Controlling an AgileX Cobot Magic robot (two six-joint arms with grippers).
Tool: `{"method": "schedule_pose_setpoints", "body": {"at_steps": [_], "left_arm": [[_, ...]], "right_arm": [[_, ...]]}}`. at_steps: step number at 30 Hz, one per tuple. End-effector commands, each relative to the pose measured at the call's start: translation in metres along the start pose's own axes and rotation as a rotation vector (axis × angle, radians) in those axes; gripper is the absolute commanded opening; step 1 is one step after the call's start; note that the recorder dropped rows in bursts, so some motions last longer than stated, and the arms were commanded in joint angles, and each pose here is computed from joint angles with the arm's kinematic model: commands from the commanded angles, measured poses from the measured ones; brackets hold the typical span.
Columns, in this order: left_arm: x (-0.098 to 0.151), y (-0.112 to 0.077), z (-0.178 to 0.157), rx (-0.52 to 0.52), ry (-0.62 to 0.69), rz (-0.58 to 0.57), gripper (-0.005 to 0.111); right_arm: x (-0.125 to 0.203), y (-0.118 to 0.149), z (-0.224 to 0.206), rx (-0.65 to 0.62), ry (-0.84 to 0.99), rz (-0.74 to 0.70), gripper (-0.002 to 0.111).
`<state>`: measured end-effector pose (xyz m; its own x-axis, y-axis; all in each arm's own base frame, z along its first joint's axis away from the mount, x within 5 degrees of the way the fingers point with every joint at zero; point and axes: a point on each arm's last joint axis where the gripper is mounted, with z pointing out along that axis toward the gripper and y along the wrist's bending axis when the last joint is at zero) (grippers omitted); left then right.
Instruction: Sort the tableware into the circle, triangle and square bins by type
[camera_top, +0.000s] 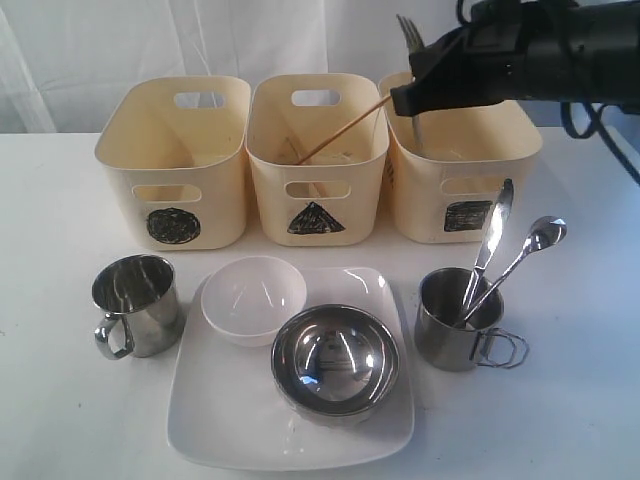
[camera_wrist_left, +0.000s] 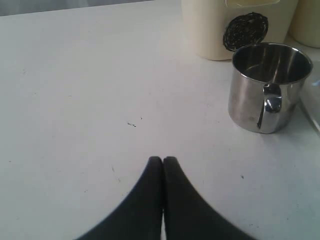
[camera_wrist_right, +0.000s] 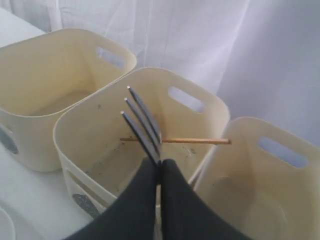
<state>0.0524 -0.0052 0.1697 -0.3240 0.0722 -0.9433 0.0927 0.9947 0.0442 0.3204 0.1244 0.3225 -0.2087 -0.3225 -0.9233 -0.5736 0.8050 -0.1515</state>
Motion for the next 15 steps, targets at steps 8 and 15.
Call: {"method": "schedule_pose_setpoints", "body": {"at_steps": [8,15], "left_arm": [[0.001,0.000,0.000,-0.001,-0.004,-0.008,0.000],[0.001,0.000,0.000,-0.001,-0.004,-0.008,0.000]], "right_arm": [[0.007,0.012,0.060,-0.249,-0.139,-0.136,0.000],[-0.001,0.005,0.077,-0.226,-0.153,-0.145,0.000]]}}
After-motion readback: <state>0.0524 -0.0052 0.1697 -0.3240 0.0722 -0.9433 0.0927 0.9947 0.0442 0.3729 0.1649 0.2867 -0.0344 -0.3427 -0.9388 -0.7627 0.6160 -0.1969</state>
